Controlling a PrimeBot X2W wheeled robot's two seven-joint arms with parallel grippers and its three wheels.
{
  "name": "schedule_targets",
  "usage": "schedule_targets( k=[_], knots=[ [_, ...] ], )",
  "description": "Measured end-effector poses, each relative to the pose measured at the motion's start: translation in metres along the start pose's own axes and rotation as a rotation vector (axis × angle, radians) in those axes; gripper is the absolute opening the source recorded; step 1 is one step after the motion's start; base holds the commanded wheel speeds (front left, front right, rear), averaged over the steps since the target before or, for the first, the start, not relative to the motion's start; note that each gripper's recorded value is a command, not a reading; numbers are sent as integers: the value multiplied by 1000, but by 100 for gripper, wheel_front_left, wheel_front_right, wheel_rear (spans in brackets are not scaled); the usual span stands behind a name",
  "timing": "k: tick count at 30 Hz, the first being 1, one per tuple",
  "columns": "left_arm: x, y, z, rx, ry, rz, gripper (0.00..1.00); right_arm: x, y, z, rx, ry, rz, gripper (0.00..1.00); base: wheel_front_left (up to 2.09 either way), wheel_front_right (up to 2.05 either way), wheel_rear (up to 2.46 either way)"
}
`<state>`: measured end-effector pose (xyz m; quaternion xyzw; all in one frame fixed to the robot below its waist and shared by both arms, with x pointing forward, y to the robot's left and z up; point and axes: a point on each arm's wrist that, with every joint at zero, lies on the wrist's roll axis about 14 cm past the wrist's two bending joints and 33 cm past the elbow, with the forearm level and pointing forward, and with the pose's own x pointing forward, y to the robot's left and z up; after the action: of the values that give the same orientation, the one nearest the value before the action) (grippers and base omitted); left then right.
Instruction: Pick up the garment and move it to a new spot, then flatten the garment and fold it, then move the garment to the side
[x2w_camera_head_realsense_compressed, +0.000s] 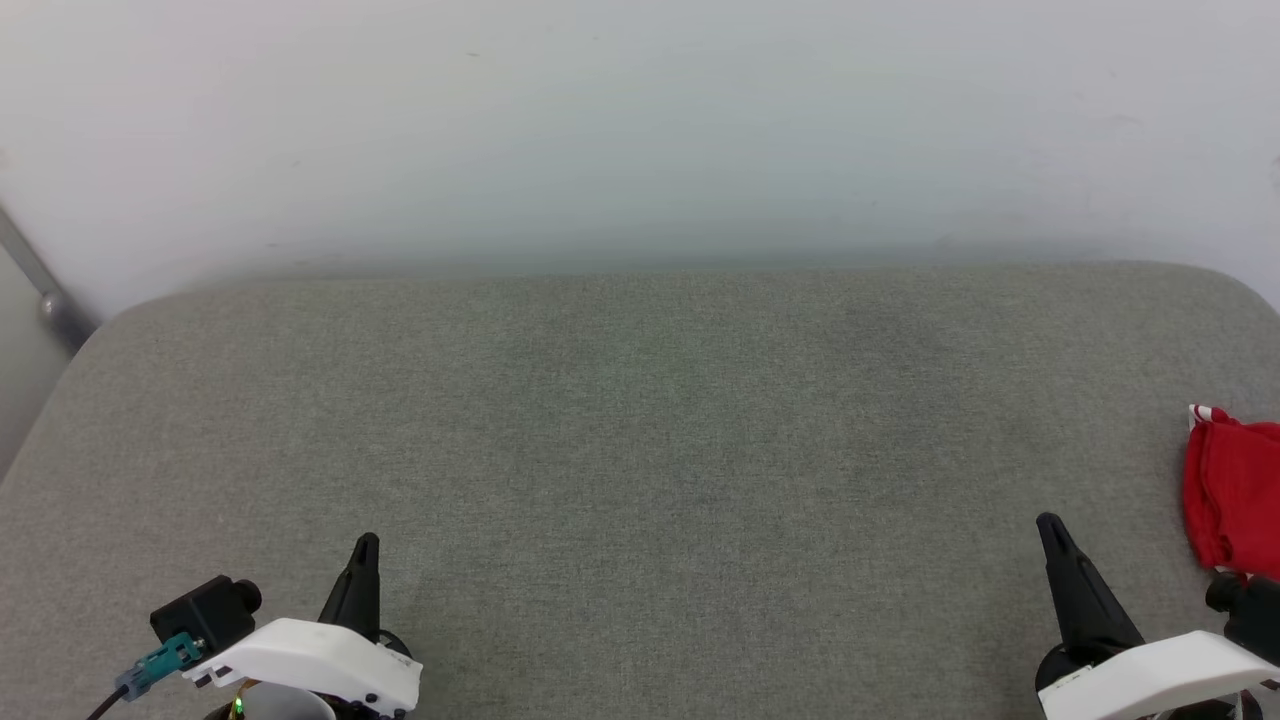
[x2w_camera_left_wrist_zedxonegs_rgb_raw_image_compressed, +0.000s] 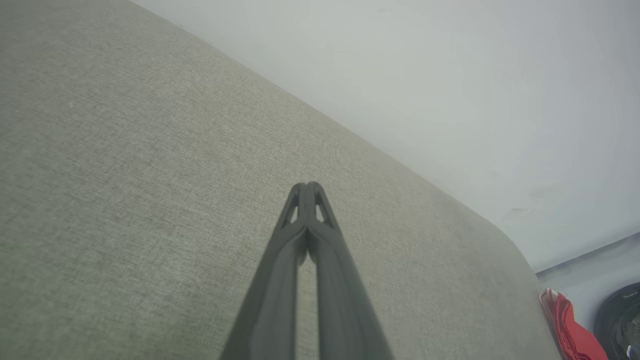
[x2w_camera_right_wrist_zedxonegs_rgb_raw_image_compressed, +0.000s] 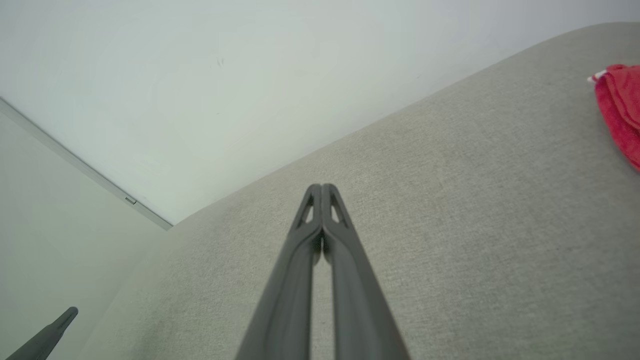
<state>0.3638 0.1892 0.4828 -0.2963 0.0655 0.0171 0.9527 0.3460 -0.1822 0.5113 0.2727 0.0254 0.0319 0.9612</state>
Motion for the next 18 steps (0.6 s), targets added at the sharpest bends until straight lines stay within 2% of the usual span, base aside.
schedule_targets(
  k=[18],
  knots=[
    [6, 0, 3, -253, 13, 0, 0, 11, -3, 2, 262, -16, 2, 0, 0, 0, 0]
  ],
)
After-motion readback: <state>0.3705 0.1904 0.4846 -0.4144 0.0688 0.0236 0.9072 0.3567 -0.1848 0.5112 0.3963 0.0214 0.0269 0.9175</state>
